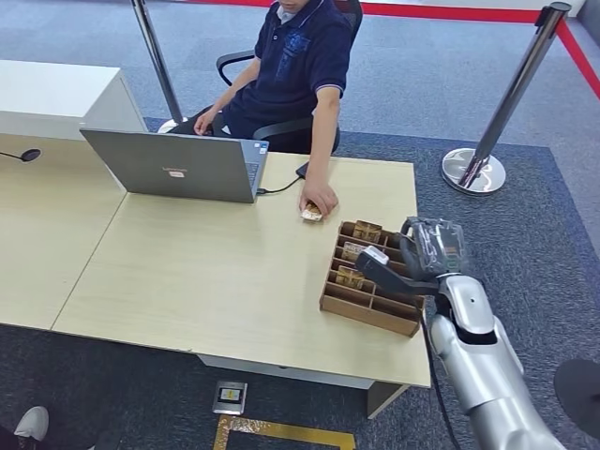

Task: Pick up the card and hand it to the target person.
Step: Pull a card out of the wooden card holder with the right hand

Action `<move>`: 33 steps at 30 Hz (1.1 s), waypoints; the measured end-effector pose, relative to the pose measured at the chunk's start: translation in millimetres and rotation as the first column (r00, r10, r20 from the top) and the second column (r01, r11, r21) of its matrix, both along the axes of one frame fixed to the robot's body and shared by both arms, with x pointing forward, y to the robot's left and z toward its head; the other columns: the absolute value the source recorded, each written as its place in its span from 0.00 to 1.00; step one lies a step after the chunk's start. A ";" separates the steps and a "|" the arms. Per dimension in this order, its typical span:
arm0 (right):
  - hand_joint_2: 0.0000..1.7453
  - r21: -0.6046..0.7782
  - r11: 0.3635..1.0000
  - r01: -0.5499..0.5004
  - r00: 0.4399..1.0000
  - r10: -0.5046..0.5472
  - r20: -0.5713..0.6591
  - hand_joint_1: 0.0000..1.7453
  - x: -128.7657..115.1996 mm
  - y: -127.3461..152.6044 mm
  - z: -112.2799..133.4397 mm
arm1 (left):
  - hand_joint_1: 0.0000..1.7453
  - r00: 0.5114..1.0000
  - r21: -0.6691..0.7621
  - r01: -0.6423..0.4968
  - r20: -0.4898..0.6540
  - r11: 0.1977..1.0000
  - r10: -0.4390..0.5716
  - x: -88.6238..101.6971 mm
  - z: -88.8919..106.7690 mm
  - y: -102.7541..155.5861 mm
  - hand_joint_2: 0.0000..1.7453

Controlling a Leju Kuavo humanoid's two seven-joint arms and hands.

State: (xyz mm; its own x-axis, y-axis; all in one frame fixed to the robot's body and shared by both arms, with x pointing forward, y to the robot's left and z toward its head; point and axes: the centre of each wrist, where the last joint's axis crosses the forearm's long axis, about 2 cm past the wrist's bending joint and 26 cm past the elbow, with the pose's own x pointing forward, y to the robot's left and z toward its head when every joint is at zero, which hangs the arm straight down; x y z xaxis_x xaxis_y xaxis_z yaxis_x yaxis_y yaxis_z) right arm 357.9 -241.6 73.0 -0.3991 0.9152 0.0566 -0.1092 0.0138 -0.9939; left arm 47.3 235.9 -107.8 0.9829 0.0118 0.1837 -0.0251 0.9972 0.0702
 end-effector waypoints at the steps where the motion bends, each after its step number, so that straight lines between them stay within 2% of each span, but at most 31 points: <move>1: 1.00 0.008 1.000 -0.008 1.000 0.008 0.003 1.00 -1.4 -2.0 1.2 | 0.00 1.000 0.000 -0.001 0.000 1.000 0.001 0.0 0.0 0.0 0.00; 10: 1.00 0.080 0.992 -0.095 0.994 0.091 0.059 1.00 -6.0 -14.6 30.1 | 0.00 1.000 -0.002 -0.025 0.014 1.000 0.025 -0.7 -0.1 0.0 0.00; 16: 1.00 0.099 0.983 -0.158 0.980 0.143 0.139 1.00 -2.5 -6.2 55.0 | 0.00 0.999 -0.004 -0.028 0.018 1.000 0.029 -0.5 0.0 -0.4 0.00; 22: 1.00 0.121 0.974 -0.193 0.959 0.161 0.231 1.00 23.9 27.0 86.0 | 0.00 0.999 -0.005 -0.024 0.025 1.000 0.024 3.2 0.5 -1.1 0.00; 27: 1.00 0.119 0.975 -0.189 0.953 0.153 0.262 1.00 40.1 54.2 97.8 | 0.00 1.000 -0.005 -0.014 0.026 1.000 0.014 4.1 0.6 -1.4 0.00; 33: 1.00 0.138 0.967 -0.214 0.950 0.173 0.260 1.00 55.5 101.0 112.9 | 0.00 1.000 -0.004 -0.010 0.015 1.000 0.010 6.6 1.1 -2.5 0.00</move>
